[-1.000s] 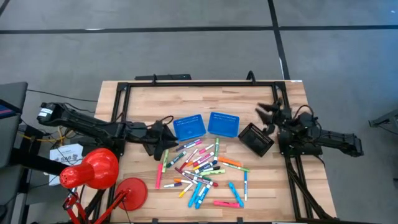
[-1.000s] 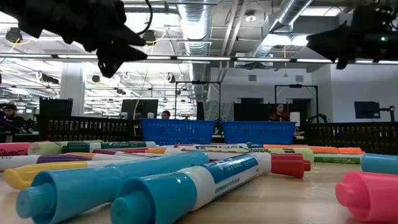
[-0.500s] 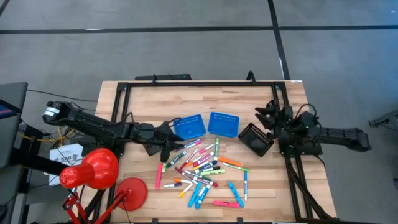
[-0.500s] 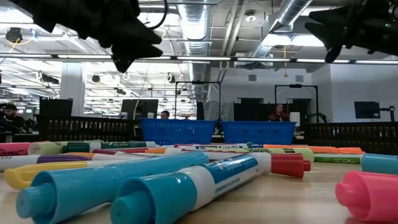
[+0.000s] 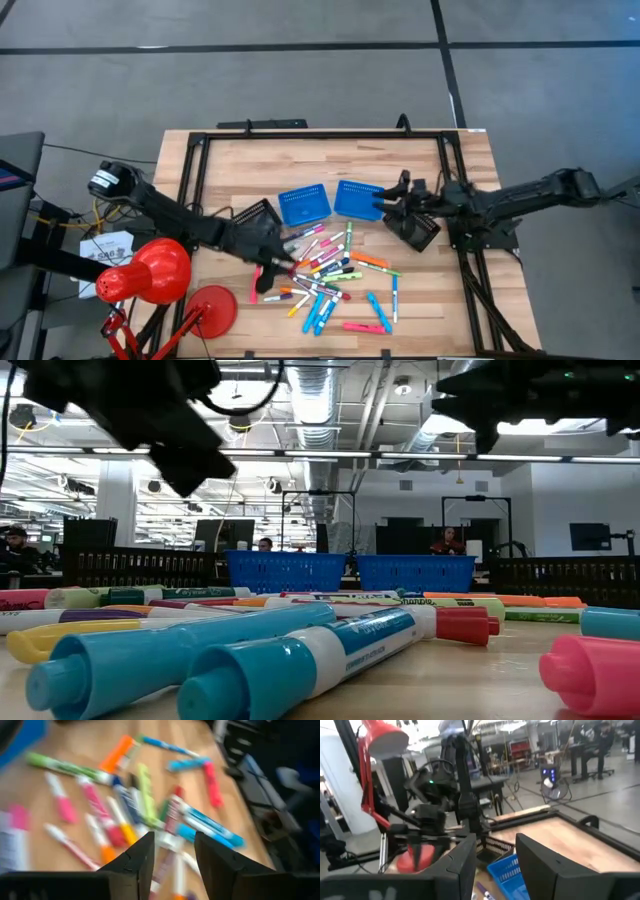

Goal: Pick & Place Markers
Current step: Put the purple water marker into the left black bin

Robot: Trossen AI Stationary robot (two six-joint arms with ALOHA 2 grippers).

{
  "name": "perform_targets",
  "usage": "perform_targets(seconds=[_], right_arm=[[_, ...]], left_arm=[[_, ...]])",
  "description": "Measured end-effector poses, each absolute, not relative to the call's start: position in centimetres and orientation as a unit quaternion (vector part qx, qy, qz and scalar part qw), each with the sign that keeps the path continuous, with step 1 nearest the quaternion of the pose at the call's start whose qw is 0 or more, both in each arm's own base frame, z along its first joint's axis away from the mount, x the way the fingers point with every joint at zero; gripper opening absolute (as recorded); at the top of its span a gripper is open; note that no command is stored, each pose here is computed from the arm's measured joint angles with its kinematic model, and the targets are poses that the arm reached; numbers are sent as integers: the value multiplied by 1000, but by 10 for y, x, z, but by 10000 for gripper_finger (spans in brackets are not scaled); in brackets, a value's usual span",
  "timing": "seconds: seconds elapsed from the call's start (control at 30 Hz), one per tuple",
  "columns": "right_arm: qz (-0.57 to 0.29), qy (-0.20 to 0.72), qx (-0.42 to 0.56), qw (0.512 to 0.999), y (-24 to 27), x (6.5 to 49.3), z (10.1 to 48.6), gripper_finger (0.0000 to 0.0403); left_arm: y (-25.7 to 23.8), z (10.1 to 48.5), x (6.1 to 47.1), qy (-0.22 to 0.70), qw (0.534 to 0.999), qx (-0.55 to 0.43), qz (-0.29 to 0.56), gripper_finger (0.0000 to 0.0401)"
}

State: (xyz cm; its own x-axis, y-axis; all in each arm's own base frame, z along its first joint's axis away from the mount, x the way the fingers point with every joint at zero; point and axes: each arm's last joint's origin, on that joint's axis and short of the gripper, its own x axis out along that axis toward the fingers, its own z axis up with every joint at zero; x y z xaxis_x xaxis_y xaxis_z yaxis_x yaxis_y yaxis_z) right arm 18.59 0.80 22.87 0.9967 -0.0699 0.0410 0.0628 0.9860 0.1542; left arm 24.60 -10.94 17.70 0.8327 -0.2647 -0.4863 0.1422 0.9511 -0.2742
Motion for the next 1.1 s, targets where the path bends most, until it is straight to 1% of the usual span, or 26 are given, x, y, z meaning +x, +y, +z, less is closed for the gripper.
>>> perform_targets(seconds=[0.2,0.4,0.57,0.8,1.1], right_arm=[[-31,11,73,997,11,211,229,130],[-37,23,40,998,10,228,232,130],[-34,32,10,999,11,237,231,130],[-35,58,7,998,11,242,221,130],[-42,59,7,997,8,243,220,130]], left_arm=[[-144,161,228,334,922,-133,-145,136],[-150,146,228,417,892,-144,-102,136],[-153,134,227,441,880,-147,-101,136],[-167,124,222,455,872,-142,-113,136],[-170,104,224,464,874,-116,-88,136]])
